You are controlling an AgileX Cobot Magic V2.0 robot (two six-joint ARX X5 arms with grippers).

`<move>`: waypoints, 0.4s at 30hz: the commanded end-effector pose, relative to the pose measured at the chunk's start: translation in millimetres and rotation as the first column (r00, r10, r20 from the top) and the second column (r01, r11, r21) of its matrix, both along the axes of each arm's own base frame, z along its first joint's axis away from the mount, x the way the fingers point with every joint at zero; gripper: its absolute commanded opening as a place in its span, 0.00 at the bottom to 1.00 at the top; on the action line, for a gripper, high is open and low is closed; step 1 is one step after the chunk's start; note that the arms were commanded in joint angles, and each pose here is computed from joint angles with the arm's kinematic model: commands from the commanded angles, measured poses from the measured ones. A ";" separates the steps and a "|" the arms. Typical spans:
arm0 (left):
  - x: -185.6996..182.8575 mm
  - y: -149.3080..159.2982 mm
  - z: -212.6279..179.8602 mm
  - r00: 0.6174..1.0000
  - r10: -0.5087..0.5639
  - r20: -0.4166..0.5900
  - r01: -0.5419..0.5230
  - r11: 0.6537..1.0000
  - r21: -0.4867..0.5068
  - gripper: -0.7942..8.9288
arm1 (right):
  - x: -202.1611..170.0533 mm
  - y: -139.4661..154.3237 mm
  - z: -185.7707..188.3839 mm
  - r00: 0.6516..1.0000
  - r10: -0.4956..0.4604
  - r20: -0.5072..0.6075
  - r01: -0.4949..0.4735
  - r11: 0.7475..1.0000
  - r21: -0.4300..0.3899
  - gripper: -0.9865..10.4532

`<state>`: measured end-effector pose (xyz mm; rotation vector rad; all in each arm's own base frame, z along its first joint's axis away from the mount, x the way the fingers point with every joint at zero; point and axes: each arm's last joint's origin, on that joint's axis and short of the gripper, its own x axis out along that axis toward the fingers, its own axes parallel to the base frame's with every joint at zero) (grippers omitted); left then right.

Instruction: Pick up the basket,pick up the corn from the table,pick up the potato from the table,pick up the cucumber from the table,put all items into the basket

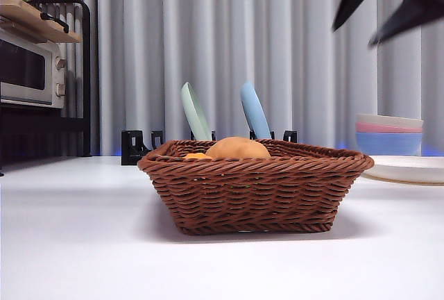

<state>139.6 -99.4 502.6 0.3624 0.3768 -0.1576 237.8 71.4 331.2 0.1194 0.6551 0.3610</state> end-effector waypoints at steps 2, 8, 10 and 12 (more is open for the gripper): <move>6.3 0.8 -6.9 0.998 -0.012 0.060 0.013 1.000 -0.006 0.07 | -19.6 -8.5 19.3 0.992 -0.016 0.129 0.030 0.994 -0.110 0.08; 9.2 0.4 -54.6 0.984 -0.069 0.162 0.082 0.994 -0.078 0.07 | -52.0 -17.7 47.8 0.946 -0.013 0.324 0.055 0.991 -0.121 0.08; 6.6 2.4 -81.6 0.979 -0.067 0.193 0.086 0.992 -0.091 0.07 | -66.7 -21.4 50.5 0.926 -0.017 0.377 0.059 0.993 -0.101 0.08; 2.1 5.8 -108.1 0.976 -0.067 0.209 0.089 0.991 -0.099 0.07 | -81.4 -24.5 45.2 0.904 -0.017 0.426 0.058 0.995 -0.083 0.08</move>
